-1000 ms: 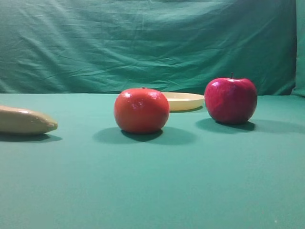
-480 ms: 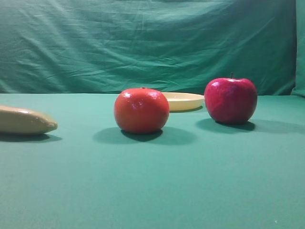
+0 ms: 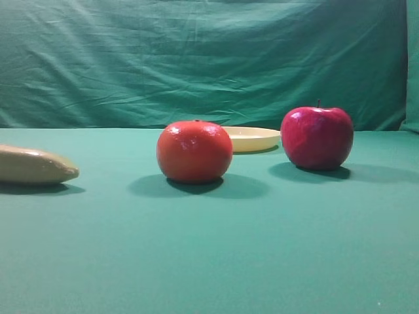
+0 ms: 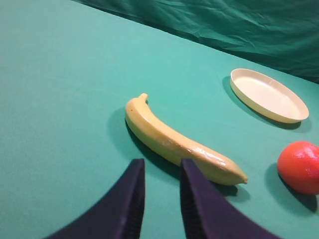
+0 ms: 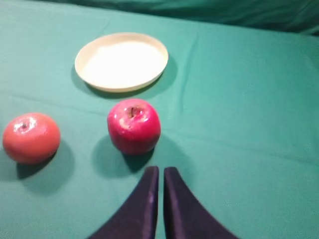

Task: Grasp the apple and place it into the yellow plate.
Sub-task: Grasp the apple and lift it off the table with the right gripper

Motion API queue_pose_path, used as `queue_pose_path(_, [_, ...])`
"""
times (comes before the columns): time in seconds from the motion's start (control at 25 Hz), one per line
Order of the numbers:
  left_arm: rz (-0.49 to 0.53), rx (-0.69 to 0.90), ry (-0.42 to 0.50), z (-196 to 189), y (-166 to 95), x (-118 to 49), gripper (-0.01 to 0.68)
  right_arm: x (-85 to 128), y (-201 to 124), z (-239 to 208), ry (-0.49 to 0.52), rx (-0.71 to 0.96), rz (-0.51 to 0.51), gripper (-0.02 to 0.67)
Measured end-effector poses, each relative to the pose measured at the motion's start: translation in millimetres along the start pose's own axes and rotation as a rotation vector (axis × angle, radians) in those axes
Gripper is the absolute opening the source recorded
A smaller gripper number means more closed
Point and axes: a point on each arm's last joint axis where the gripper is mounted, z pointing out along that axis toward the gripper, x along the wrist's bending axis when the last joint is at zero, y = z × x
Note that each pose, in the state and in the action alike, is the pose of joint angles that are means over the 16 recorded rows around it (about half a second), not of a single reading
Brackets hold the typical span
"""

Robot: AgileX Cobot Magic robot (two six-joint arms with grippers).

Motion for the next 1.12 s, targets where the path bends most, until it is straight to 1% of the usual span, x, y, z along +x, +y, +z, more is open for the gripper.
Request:
queue_pose_path(0.24, [0.000, 0.000, 0.000, 0, 0, 0.0, 0.157, -5, 28, 25, 0.015, 0.068, -0.005, 0.000])
queue_pose_path(0.4, [0.000, 0.000, 0.000, 0, 0, 0.0, 0.157, -5, 42, 39, 0.028, 0.096, -0.026, 0.000])
queue_pose_path(0.6, [0.000, 0.000, 0.000, 0, 0, 0.0, 0.157, 5, 53, 59, 0.056, 0.138, -0.097, 0.000])
queue_pose_path(0.84, [0.000, 0.000, 0.000, 0, 0, 0.0, 0.157, 26, 58, 84, 0.091, 0.181, -0.201, 0.009])
queue_pose_path(0.96, [0.000, 0.000, 0.000, 0, 0, 0.0, 0.157, 35, 58, 96, 0.104, 0.194, -0.248, 0.053])
queue_pose_path(1.04, [0.000, 0.000, 0.000, 0, 0, 0.0, 0.157, 40, 58, 103, 0.109, 0.199, -0.271, 0.111])
queue_pose_path(1.12, [0.000, 0.000, 0.000, 0, 0, 0.0, 0.157, 44, 58, 108, 0.113, 0.202, -0.285, 0.186])
